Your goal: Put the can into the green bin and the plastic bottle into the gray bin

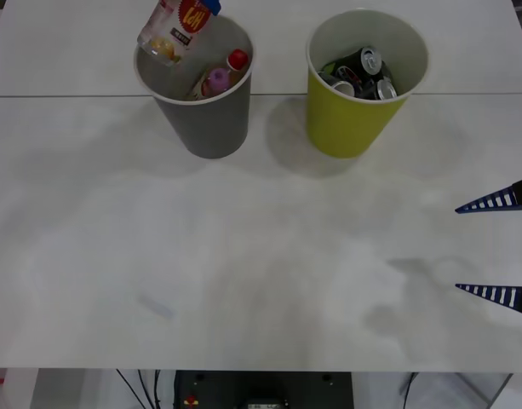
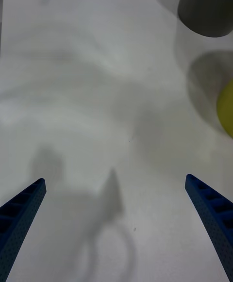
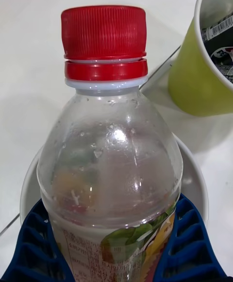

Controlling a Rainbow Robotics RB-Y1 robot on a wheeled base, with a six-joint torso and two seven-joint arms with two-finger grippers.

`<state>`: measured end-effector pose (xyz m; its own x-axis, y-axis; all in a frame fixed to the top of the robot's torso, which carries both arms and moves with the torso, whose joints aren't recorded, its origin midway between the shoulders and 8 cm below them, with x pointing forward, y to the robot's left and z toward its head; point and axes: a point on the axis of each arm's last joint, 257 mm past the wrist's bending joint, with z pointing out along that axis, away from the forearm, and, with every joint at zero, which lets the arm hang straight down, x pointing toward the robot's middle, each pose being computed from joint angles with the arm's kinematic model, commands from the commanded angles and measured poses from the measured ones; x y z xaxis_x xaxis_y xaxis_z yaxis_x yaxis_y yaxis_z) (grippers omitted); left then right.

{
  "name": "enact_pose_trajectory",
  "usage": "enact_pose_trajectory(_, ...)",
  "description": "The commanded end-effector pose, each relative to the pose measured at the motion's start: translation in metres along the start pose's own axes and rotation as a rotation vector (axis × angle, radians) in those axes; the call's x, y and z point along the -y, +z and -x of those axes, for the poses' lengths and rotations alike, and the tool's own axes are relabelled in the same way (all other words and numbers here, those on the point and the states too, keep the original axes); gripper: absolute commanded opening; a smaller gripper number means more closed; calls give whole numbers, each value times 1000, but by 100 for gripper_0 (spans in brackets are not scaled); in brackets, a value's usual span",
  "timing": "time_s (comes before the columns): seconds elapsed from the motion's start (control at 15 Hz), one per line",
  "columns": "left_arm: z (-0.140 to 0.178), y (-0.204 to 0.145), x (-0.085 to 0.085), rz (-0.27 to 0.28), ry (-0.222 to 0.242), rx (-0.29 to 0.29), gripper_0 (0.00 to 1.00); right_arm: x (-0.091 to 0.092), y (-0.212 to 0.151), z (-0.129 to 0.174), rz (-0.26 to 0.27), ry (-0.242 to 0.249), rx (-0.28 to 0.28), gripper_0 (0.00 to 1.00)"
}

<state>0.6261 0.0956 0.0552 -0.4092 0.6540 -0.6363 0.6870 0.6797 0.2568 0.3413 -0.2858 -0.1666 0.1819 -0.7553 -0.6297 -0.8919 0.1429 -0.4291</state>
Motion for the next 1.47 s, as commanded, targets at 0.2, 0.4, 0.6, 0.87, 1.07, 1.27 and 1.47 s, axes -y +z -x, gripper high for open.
enact_pose_trajectory(0.2, 1, 0, 1, -6, 0, 3, 100, 0, 0, 0, 0, 0, 0, 100)
enact_pose_trajectory(0.4, -8, -8, -2, -21, 38, -9, 100, 0, 0, 0, 0, 0, 0, 100)
enact_pose_trajectory(0.6, -35, -29, -13, -81, 48, 3, 100, 0, 0, 0, 0, 0, 0, 100)
enact_pose_trajectory(0.87, -87, -56, -22, -135, 19, 44, 100, 0, 0, 0, 0, 0, 0, 100)
enact_pose_trajectory(1.07, -137, -74, -30, -178, 45, 96, 100, 0, 0, 0, 0, 0, 0, 100)
enact_pose_trajectory(1.27, -193, -83, -36, -199, 141, 146, 100, 0, 0, 0, 0, 0, 0, 100)
enact_pose_trajectory(1.47, -242, -86, -30, -196, 229, 180, 100, 0, 0, 0, 0, 0, 0, 100)
